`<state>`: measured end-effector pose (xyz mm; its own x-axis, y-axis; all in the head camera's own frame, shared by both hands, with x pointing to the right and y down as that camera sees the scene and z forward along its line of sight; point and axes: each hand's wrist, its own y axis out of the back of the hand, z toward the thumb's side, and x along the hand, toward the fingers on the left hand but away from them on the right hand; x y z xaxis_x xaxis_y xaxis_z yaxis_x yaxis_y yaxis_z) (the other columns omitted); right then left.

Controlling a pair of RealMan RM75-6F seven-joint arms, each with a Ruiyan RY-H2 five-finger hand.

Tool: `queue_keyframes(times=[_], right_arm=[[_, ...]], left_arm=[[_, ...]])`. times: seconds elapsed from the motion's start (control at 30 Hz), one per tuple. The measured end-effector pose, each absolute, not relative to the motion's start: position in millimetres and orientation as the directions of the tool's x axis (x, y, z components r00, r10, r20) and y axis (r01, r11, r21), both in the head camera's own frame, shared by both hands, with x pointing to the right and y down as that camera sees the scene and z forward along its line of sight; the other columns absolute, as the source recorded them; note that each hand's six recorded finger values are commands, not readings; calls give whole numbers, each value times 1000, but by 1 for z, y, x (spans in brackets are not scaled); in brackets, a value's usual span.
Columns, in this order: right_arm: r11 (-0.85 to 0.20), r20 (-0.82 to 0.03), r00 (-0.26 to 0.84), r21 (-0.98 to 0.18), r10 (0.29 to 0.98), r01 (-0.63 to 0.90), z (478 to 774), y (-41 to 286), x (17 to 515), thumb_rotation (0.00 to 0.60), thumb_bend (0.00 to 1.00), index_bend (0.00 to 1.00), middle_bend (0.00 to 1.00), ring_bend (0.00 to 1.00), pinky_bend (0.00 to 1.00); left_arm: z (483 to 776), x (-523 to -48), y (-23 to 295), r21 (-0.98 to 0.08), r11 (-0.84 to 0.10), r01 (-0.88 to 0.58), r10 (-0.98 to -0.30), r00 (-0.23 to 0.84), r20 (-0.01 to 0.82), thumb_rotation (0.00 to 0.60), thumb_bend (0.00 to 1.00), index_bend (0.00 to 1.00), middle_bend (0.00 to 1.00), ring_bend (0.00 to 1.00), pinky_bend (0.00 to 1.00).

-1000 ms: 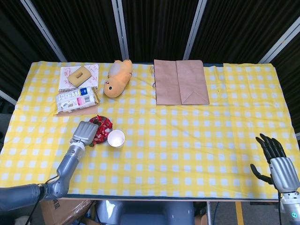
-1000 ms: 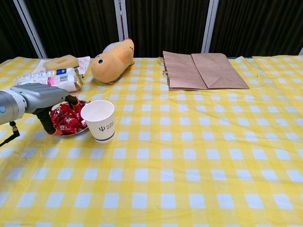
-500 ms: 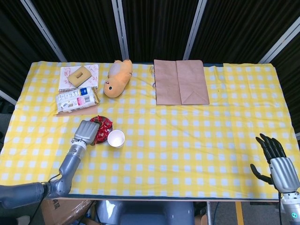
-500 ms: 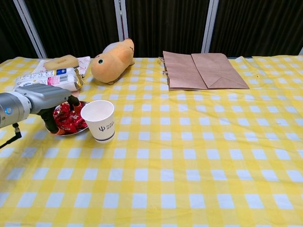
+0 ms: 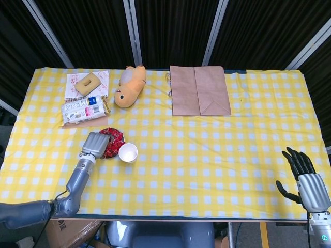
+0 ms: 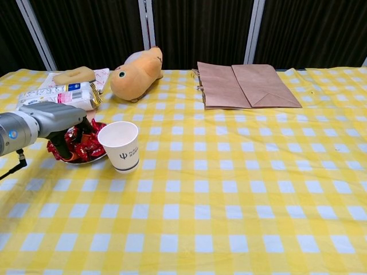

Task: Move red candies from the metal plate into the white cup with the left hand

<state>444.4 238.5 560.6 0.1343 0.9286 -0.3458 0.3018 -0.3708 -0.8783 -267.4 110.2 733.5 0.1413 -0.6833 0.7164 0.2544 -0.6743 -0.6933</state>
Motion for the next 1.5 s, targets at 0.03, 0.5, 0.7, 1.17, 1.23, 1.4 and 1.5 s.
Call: queue_keyframes(times=[0.03, 0.5, 0.7, 1.17, 1.23, 1.4, 1.5], right_arm=[[-370, -345, 135, -878, 929, 302, 561, 238, 444, 600, 424, 0, 0, 0, 0], [-366, -340, 136, -879, 931, 305, 560, 239, 444, 600, 424, 0, 0, 0, 0], [-364, -339, 135, -880, 931, 305, 560, 238, 444, 600, 423, 0, 0, 0, 0], [-361, -335, 136, -881, 932, 305, 559, 238, 444, 600, 424, 0, 0, 0, 0], [-362, -336, 136, -881, 932, 305, 559, 238, 444, 600, 423, 0, 0, 0, 0], [-362, -336, 136, -882, 932, 302, 560, 238, 443, 600, 423, 0, 0, 0, 0], [-360, -334, 136, -883, 933, 302, 559, 238, 443, 600, 424, 0, 0, 0, 0]], left_arm=[[733, -267, 110, -695, -673, 255, -685, 141, 715, 600, 379, 508, 508, 980, 925], [729, -266, 101, -730, -638, 247, -720, 144, 678, 600, 417, 564, 568, 980, 925], [727, -266, 98, -739, -630, 241, -729, 146, 669, 600, 417, 577, 583, 980, 925], [708, -282, 97, -748, -613, 253, -740, 148, 656, 600, 417, 592, 605, 980, 925], [705, -285, 96, -750, -611, 253, -742, 146, 654, 600, 417, 592, 606, 980, 925], [695, -289, 92, -761, -598, 251, -753, 150, 641, 600, 417, 593, 608, 980, 925], [689, -289, 90, -770, -588, 248, -759, 158, 631, 600, 417, 594, 609, 980, 925]])
